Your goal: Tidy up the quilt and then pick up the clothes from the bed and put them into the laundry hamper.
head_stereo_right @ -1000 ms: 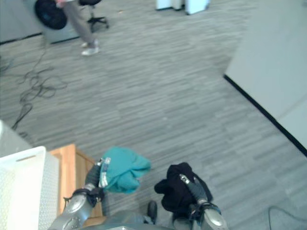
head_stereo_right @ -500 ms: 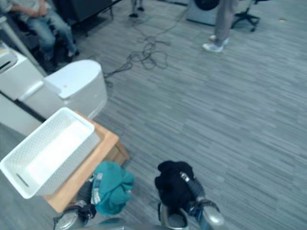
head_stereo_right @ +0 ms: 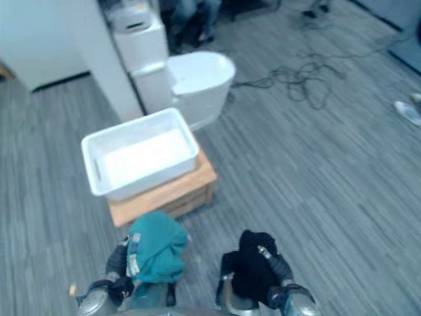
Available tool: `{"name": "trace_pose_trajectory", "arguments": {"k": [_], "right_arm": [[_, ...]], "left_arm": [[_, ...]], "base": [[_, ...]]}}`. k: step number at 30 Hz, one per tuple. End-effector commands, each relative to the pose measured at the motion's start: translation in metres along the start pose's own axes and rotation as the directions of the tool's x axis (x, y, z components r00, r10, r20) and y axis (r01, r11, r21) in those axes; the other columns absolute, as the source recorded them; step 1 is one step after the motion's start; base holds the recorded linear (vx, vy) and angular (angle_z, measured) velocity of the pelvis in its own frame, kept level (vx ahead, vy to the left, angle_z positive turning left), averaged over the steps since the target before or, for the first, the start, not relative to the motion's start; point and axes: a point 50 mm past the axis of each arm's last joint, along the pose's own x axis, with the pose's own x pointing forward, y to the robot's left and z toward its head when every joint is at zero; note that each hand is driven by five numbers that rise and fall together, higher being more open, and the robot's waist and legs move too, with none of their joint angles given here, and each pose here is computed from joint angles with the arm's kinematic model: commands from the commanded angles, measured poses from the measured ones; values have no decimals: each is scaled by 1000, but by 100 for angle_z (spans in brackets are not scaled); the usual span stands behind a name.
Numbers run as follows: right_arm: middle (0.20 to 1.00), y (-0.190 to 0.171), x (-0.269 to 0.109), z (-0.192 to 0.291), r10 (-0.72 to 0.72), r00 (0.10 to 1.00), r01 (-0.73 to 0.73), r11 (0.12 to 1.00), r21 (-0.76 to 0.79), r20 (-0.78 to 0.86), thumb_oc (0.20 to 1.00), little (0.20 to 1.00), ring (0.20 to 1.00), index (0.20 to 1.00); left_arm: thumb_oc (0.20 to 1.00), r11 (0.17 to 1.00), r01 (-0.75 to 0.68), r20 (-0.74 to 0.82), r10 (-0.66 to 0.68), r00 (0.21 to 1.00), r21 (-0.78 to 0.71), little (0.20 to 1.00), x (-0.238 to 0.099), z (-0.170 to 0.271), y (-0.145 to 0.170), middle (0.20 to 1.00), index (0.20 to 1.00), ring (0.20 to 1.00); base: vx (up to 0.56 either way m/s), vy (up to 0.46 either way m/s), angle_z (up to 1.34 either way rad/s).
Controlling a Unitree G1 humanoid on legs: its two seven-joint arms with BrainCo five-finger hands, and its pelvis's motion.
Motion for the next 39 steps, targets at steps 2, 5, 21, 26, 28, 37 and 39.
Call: {"name": "trace_pose_trajectory", "arguments": {"k": [2,5,21,26,28,37,39], "right_arm": [[200,20,14,34,21,980,-25,999,22,198,200,200,200,200],[200,23,10,24,-10,985,2,999,47,171,200,200,200,200],[200,20,-2,21,-126,969,110,990,86,213,200,200,200,200],[200,16,-4,20,-141,975,127,988,88,172,200,200,200,200],[200,16,-5,16,-141,980,129,988,91,144,200,200,200,200],[200,12,-15,-4,-90,995,88,995,52,50,200,200,200,200],[200,13,-20,-11,-63,998,62,998,28,18,200,200,200,200]], "left_arm": [[200,995,43,183,-58,981,86,200,11,43,-2,200,200,200],[200,990,72,159,-91,983,124,200,14,46,-11,200,200,200],[200,987,-159,370,139,919,25,200,16,85,-3,200,200,200],[200,969,-243,590,217,778,-35,200,-1,133,-1,200,200,200],[200,975,-223,721,158,674,-4,200,-15,167,-6,200,200,200],[200,934,-314,832,35,553,169,200,-19,218,-22,200,200,200],[200,904,-375,814,56,578,204,200,-4,224,-23,200,200,200]], "base": [[185,267,21],[283,264,0],[149,-45,44],[116,-18,16],[81,-58,8],[112,-13,3],[125,-16,-21]]}}
